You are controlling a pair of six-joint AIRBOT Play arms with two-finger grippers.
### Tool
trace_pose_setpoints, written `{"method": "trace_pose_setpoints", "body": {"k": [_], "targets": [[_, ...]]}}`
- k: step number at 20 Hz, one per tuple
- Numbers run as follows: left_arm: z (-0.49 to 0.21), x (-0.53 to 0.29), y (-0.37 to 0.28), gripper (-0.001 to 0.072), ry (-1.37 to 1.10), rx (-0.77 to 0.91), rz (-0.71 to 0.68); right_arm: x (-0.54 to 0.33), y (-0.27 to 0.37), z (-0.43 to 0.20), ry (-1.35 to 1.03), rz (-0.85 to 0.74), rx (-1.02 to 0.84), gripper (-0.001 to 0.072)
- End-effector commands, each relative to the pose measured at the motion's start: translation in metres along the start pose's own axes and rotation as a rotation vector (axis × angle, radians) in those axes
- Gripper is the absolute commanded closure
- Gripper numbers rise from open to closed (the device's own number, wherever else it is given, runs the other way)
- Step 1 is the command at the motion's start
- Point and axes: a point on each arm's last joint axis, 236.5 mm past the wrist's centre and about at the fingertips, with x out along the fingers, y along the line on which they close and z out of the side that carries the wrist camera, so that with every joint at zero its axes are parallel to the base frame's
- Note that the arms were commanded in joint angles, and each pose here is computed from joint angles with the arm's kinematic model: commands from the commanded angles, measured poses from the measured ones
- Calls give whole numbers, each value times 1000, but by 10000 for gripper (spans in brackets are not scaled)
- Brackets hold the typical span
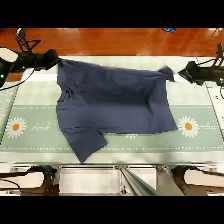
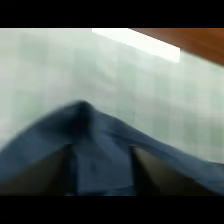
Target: Fold the shirts.
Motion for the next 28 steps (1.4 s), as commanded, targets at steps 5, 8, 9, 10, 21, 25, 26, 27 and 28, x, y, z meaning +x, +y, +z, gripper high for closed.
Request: {"method": "trace_pose_setpoints", "body": {"k": [5, 8, 9, 10, 21, 25, 26, 27, 28], "targets": [[-1, -52, 74, 200, 217, -62, 88, -30, -6, 34, 81, 55, -3, 298], [-20, -105, 118, 200, 269, -169, 135, -88, -83, -16, 270, -265, -6, 304], [-38, -117, 128, 200, 284, -205, 151, -101, -106, -39, 316, -359, 29, 304], [-66, -126, 135, 200, 312, -236, 163, -106, -117, -64, 337, -389, 63, 304], [-287, -130, 135, 199, 556, -605, 60, -89, -59, -169, 144, -88, 99, 304], [-312, -112, 106, 200, 689, -503, 37, -90, -57, -169, 141, -85, 100, 304], [-314, -105, 104, 200, 694, -489, 50, -90, -57, -169, 141, -86, 105, 304], [-315, -97, 104, 200, 685, -487, 69, -90, -57, -168, 140, -86, 106, 304], [-315, -91, 103, 200, 676, -481, 76, -91, -57, -168, 139, -87, 107, 304]]}}
